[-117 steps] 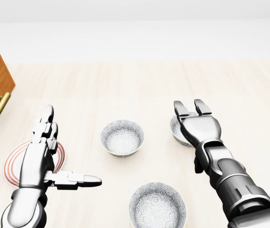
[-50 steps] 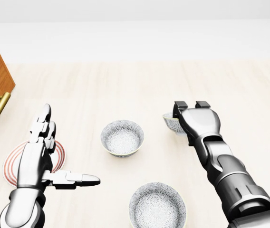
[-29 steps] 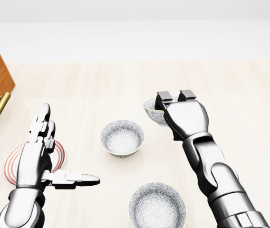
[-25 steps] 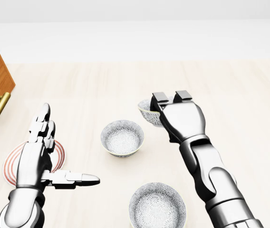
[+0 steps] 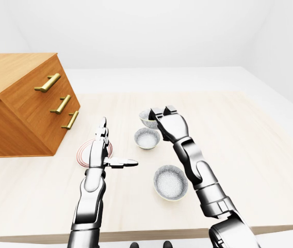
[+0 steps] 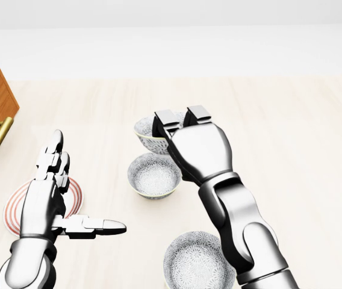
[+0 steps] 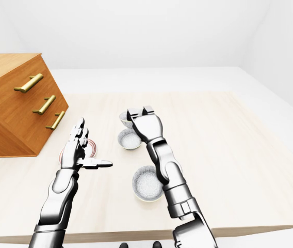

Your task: Stack the bowl at the front on the bowl in the middle.

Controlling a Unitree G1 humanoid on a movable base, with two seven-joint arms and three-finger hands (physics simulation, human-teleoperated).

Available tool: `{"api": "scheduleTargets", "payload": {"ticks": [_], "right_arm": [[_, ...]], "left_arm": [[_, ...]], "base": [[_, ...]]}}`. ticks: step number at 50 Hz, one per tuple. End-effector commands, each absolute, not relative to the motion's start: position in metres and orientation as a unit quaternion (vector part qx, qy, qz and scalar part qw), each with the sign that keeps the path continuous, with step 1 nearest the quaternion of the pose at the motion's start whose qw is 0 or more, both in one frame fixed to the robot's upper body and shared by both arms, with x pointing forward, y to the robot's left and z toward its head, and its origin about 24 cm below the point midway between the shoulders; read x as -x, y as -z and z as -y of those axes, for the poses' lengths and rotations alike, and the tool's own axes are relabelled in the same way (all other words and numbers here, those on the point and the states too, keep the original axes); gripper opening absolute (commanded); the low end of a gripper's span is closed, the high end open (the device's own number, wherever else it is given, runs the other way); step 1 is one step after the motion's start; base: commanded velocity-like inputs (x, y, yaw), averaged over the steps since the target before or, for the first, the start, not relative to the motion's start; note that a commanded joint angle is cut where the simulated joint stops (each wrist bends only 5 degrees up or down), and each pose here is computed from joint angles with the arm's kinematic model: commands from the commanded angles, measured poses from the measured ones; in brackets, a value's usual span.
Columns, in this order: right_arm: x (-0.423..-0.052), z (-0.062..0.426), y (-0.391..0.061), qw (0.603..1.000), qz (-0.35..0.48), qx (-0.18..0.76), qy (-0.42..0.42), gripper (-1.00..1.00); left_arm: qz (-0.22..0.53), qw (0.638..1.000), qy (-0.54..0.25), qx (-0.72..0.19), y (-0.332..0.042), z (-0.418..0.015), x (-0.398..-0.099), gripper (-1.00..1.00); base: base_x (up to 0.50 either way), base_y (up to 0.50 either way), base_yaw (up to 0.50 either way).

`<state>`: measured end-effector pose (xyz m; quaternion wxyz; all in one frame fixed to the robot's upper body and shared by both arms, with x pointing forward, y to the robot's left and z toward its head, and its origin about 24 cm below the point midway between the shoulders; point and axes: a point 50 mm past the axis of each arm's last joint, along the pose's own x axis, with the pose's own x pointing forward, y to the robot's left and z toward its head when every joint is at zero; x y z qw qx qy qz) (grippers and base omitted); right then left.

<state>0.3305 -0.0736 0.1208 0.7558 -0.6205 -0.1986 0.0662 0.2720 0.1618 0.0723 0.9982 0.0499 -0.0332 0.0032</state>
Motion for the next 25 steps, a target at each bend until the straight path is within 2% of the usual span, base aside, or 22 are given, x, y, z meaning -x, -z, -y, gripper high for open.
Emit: {"api": "scheduleTargets", "payload": {"ticks": [1, 25], "right_arm": [[-0.319, 0.071, -0.125, 0.756, 0.213, 0.616, -0.059, -1.00], [-0.310, 0.061, -0.101, 0.751, 0.199, 0.625, -0.082, -1.00]], "left_arm": [[0.033, 0.998, -0.003, -0.050, -0.072, -0.162, -0.272, 1.00], [0.027, 0.998, -0.001, -0.049, -0.069, -0.161, -0.272, 1.00]], "base": [[0.00, 0.00, 0.00], [0.00, 0.00, 0.00]]}}
